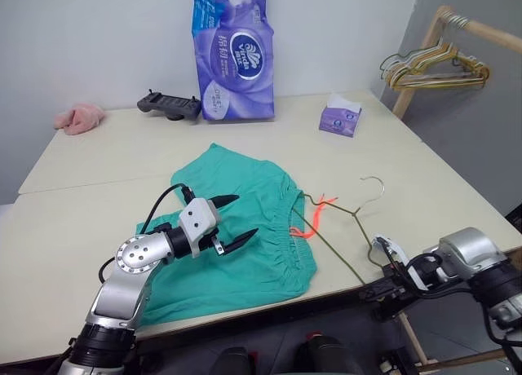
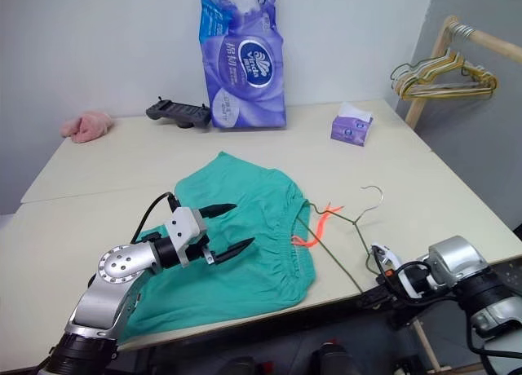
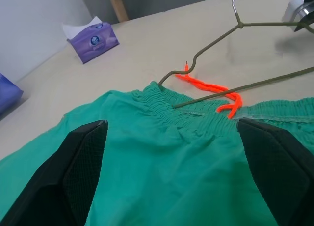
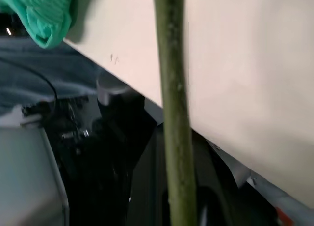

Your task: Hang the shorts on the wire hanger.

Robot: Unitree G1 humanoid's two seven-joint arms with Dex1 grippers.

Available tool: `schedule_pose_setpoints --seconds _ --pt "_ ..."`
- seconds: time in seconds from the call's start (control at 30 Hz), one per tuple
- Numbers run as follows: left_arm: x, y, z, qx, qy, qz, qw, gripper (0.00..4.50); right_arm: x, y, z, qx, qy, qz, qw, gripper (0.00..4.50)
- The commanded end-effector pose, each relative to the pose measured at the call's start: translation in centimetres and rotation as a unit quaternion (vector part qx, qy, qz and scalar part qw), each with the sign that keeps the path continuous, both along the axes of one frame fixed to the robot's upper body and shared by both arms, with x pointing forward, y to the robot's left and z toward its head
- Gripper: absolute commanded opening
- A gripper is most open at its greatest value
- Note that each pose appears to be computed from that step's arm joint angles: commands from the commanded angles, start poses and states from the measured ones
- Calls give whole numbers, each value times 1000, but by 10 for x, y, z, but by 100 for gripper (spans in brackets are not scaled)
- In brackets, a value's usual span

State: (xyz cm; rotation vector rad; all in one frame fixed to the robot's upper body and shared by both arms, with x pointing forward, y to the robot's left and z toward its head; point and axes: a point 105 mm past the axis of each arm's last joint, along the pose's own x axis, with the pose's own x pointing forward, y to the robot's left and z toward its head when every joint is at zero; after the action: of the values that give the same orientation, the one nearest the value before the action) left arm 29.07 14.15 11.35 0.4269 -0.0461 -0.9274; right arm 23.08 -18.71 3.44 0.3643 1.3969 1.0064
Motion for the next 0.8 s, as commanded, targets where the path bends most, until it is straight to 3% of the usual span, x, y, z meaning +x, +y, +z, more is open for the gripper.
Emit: schedule_pose_setpoints --seconds 0.03,0.27,0.47,0.63,0.8 --pt "2 -1 11 3 -22 -6 1000 447 4 8 28 33 -33 45 998 0" --pt "1 -5 12 0 -22 -9 1000 447 -6 -4 36 37 -11 88 995 0" --pt "0 -2 10 -2 -23 0 1000 447 -2 -3 22 23 -6 92 995 0" --pt "-3 0 8 -3 -22 5 1000 447 10 -1 11 8 -17 74 997 0" --pt "1 1 8 -1 -23 6 1000 447 41 1 4 -27 -68 46 996 0"
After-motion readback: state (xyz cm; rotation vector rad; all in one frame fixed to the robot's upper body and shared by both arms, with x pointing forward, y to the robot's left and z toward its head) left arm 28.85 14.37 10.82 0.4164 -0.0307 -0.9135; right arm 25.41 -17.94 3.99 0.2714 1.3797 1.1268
